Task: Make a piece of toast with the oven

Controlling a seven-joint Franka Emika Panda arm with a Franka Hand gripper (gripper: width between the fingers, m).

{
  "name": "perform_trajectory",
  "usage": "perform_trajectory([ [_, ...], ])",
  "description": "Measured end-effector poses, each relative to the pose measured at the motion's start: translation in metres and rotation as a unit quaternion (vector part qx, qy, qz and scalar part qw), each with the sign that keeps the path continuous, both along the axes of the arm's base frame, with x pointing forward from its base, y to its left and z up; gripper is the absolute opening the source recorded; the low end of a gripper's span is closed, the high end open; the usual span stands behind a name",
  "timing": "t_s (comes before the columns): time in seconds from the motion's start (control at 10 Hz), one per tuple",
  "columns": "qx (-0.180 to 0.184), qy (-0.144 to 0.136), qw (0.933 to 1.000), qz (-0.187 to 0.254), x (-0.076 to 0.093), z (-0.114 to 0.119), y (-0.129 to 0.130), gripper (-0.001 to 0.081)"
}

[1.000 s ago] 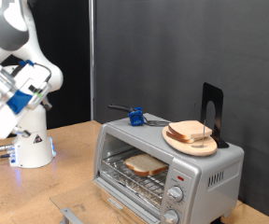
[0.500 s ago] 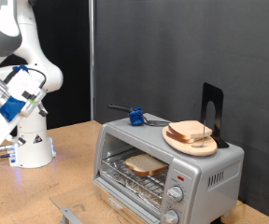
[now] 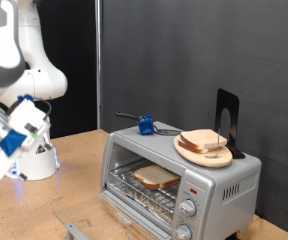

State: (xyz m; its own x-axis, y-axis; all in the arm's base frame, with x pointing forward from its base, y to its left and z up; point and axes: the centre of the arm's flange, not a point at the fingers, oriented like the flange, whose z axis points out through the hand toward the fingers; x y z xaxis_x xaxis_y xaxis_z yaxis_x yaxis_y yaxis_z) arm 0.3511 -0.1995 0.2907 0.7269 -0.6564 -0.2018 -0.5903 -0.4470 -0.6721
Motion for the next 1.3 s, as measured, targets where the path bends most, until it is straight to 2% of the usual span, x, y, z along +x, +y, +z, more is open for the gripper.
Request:
perform_trajectory([
  [0.4, -0.026, 0.029, 0.9992, 0.009, 0.020, -0.057, 0.010, 0.0809],
  [0.8, -0.028, 0.079, 0.9950, 0.054, 0.037, -0.104, 0.042, 0.0809],
  [1.1, -0.029, 0.099, 0.9929, 0.059, 0.044, -0.128, 0.060, 0.0809],
  [1.2, -0.021, 0.104, 0.9919, 0.070, 0.046, -0.132, 0.067, 0.0809],
  [1.3, -0.001, 0.108, 0.9892, 0.099, 0.047, -0.131, 0.075, 0.0809],
])
